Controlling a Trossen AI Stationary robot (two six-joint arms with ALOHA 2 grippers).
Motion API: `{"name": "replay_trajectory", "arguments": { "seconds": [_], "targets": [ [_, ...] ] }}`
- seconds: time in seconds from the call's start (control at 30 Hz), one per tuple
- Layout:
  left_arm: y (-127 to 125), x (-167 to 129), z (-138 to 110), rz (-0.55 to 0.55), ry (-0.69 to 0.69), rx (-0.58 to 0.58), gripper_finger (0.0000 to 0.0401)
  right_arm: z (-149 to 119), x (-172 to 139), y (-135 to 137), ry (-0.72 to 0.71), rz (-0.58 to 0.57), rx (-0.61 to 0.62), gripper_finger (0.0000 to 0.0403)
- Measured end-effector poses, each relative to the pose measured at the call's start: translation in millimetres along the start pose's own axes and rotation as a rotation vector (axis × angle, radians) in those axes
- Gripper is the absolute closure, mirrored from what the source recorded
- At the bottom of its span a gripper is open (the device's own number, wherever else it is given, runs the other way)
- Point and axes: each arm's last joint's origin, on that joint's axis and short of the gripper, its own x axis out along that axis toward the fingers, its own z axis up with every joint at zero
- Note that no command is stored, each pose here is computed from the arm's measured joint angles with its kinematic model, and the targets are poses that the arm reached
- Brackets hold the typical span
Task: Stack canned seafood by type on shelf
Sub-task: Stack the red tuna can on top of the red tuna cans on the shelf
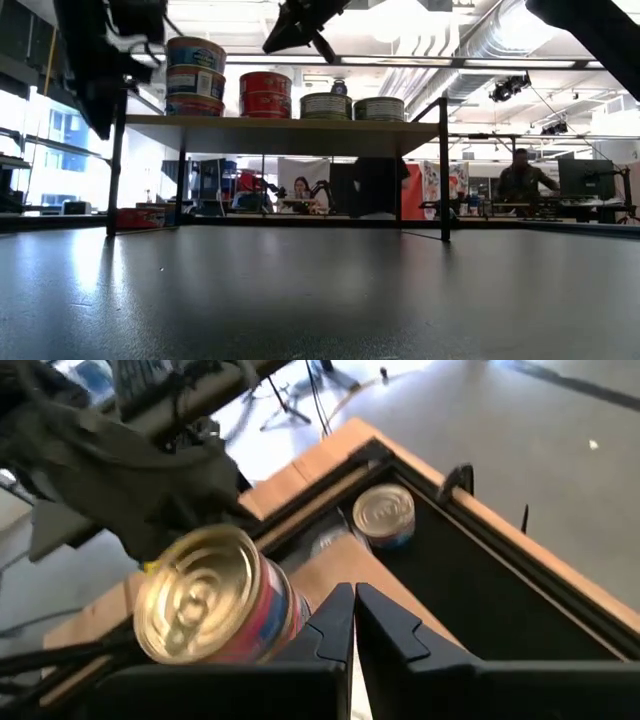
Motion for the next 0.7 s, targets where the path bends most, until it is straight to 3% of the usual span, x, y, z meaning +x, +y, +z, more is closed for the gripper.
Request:
{"name": "replay_trajectory", "arguments": {
  "seconds": [0.1, 0.27, 0.5, 0.7],
  "targets": [
    [-7, 14, 4, 0.029, 0.008, 0.029, 0.04, -4, 0, 1, 0.031, -0.009, -0.002, 0.0398],
    [-5, 9, 5, -0.069, -0.118, -0.034, 0.0401, -7, 0, 1, 0.062, -0.019, -0.004, 0.0398],
    [2, 9, 1, -0.024, -0.098, -0.023, 0.0401, -8, 0, 0, 0.073, -0.024, -0.03, 0.0398],
    [-6, 26, 0, 0.035, -0.004, 0.024, 0.0401, -1, -34, -5, 0.104, -0.049, -0.105, 0.0398]
  ]
}}
